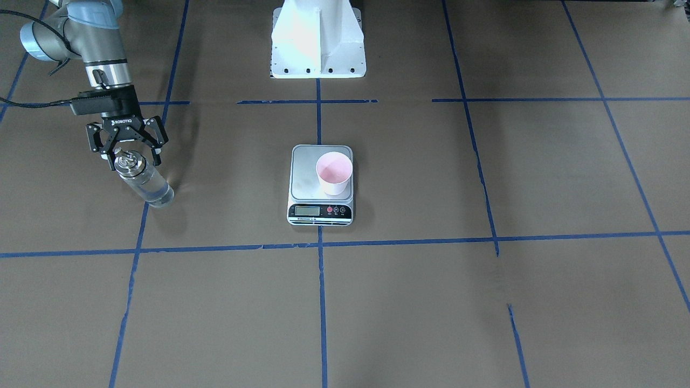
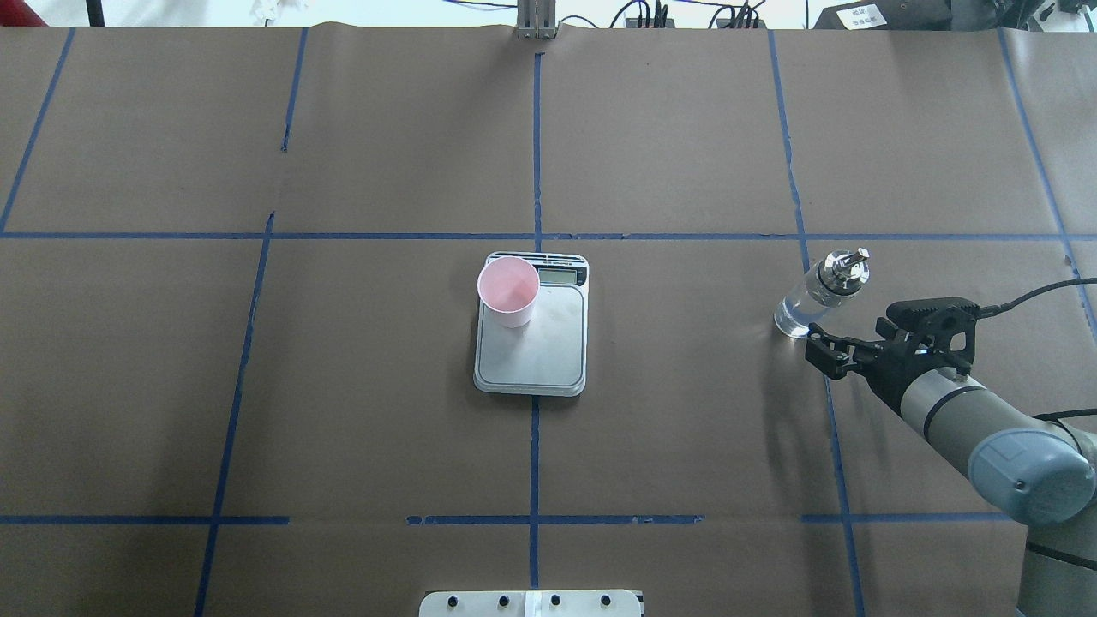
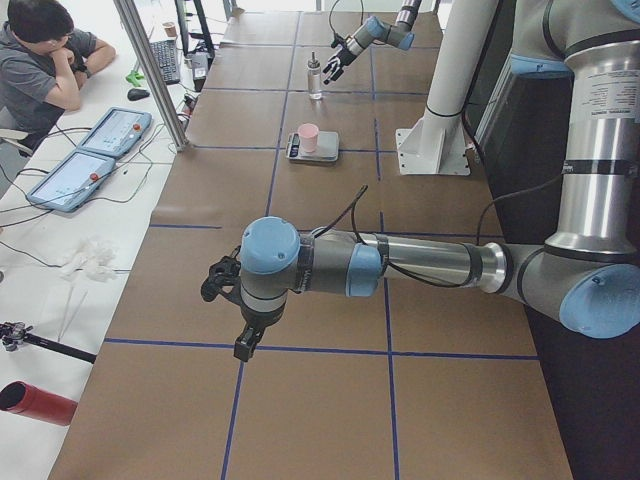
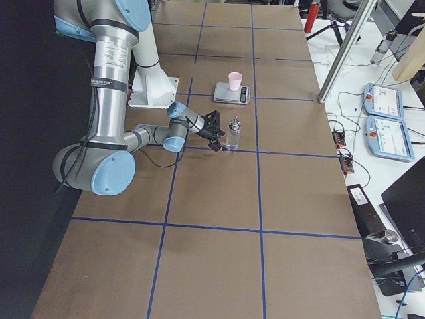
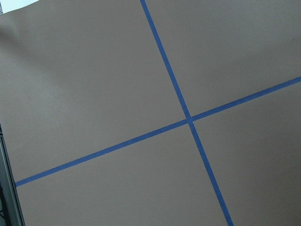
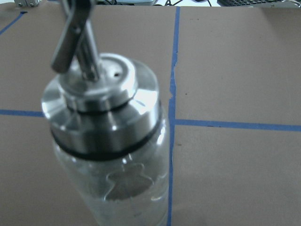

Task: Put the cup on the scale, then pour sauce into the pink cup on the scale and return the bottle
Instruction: 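Reach the right gripper to the glass sauce bottle and grasp it, then lift the bottle with the right gripper and carry it over the cup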

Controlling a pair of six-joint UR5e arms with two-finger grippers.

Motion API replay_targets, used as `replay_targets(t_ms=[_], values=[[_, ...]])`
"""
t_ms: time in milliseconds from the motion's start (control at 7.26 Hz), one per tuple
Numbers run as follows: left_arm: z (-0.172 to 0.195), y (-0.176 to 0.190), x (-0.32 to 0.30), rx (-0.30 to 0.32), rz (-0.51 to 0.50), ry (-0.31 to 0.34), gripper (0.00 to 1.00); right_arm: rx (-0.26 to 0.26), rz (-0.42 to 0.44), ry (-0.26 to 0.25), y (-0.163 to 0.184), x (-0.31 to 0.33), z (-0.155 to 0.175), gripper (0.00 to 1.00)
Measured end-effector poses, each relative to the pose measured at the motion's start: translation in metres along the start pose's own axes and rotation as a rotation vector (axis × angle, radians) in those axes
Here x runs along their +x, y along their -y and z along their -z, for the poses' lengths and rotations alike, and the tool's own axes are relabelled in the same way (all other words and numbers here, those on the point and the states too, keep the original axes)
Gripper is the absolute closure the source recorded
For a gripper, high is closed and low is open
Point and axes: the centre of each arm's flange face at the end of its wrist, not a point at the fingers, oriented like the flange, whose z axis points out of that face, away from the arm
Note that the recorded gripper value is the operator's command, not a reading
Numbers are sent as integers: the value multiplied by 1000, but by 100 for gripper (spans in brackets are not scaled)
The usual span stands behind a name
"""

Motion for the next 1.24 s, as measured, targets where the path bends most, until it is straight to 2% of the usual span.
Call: replay_targets(t_ms=[413, 1239], values=[[0, 0, 0, 0, 0, 0, 0, 56, -9, 2, 13, -17, -15, 0], [-4, -7, -1, -6, 6, -4, 0, 98, -19, -2, 19, -25, -16, 0]])
